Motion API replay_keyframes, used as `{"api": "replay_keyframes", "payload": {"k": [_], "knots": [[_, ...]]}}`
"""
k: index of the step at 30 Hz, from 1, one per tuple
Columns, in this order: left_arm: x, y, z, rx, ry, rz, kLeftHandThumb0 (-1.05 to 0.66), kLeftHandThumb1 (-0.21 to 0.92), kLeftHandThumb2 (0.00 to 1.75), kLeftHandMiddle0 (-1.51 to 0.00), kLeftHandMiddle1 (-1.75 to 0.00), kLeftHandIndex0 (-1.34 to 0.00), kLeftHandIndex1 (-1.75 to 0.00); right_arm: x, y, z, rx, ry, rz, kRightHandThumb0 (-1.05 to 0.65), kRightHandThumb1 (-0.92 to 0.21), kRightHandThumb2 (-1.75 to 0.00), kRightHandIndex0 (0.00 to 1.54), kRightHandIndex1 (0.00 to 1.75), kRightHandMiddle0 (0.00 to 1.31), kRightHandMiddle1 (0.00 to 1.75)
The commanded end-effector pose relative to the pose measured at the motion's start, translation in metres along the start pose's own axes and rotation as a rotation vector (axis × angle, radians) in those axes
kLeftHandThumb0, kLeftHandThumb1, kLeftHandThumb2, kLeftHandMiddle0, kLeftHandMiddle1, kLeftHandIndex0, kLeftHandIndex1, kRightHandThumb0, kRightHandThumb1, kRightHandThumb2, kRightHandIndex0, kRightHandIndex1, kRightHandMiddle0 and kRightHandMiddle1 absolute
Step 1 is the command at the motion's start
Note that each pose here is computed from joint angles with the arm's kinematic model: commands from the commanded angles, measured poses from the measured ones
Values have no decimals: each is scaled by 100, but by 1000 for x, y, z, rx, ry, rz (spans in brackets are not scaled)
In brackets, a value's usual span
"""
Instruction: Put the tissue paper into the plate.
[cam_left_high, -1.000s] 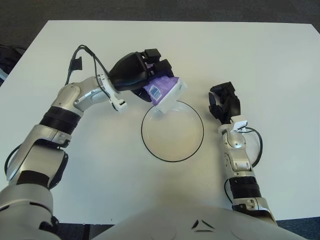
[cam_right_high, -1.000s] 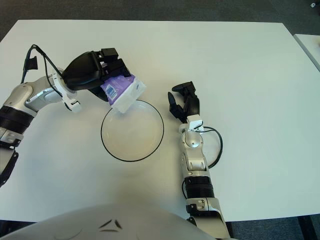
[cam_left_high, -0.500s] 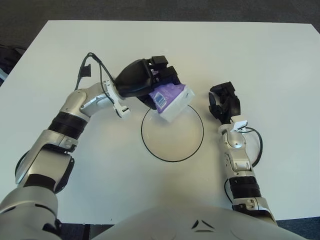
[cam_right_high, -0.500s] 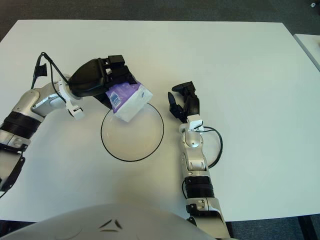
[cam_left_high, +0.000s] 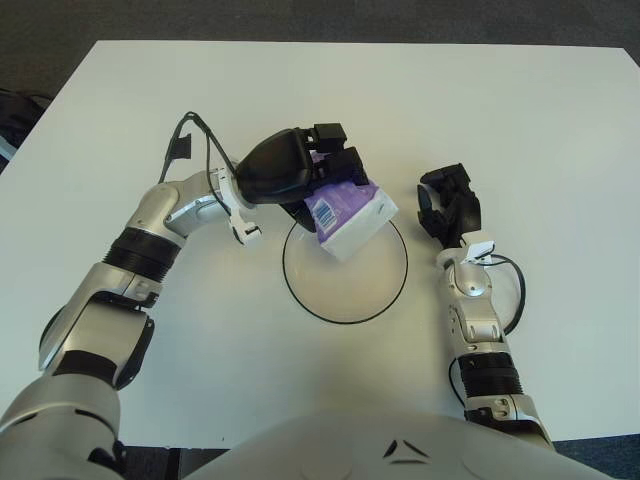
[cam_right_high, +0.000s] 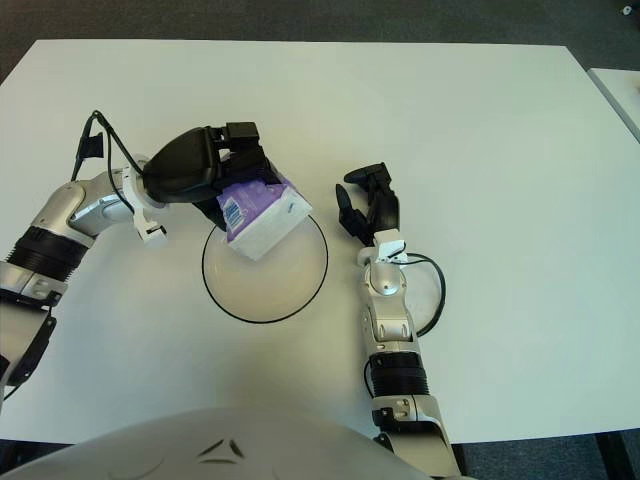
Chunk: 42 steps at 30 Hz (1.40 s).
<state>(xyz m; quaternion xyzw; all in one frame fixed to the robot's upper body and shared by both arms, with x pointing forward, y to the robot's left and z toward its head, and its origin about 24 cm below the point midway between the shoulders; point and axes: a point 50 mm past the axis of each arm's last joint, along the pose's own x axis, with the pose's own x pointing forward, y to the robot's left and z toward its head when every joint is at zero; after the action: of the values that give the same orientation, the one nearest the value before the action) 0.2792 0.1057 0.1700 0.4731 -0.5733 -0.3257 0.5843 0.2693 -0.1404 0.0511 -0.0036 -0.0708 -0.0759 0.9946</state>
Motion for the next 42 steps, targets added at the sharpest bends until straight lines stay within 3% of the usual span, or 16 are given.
{"api": "replay_keyframes", "payload": {"k": [1,31,42], "knots": [[-2,-1,3,-20,-6,10,-45,36,126,-111,-175,-57,-175,-27,-9,-48,-46,258,-17,-35,-92,-41,50,89,30,163],[-4,-12,11,-128,7,-73,-43,42,119,-110,-175,-52,-175,-25,-8,-47,-46,250,-9,-35,-92,-41,50,90,31,163],[-5,-12,15,-64,27,-61,-43,45,114,-105,-175,-50,-175,-24,-8,-47,-45,248,-8,-35,-92,-41,51,90,30,163]]}}
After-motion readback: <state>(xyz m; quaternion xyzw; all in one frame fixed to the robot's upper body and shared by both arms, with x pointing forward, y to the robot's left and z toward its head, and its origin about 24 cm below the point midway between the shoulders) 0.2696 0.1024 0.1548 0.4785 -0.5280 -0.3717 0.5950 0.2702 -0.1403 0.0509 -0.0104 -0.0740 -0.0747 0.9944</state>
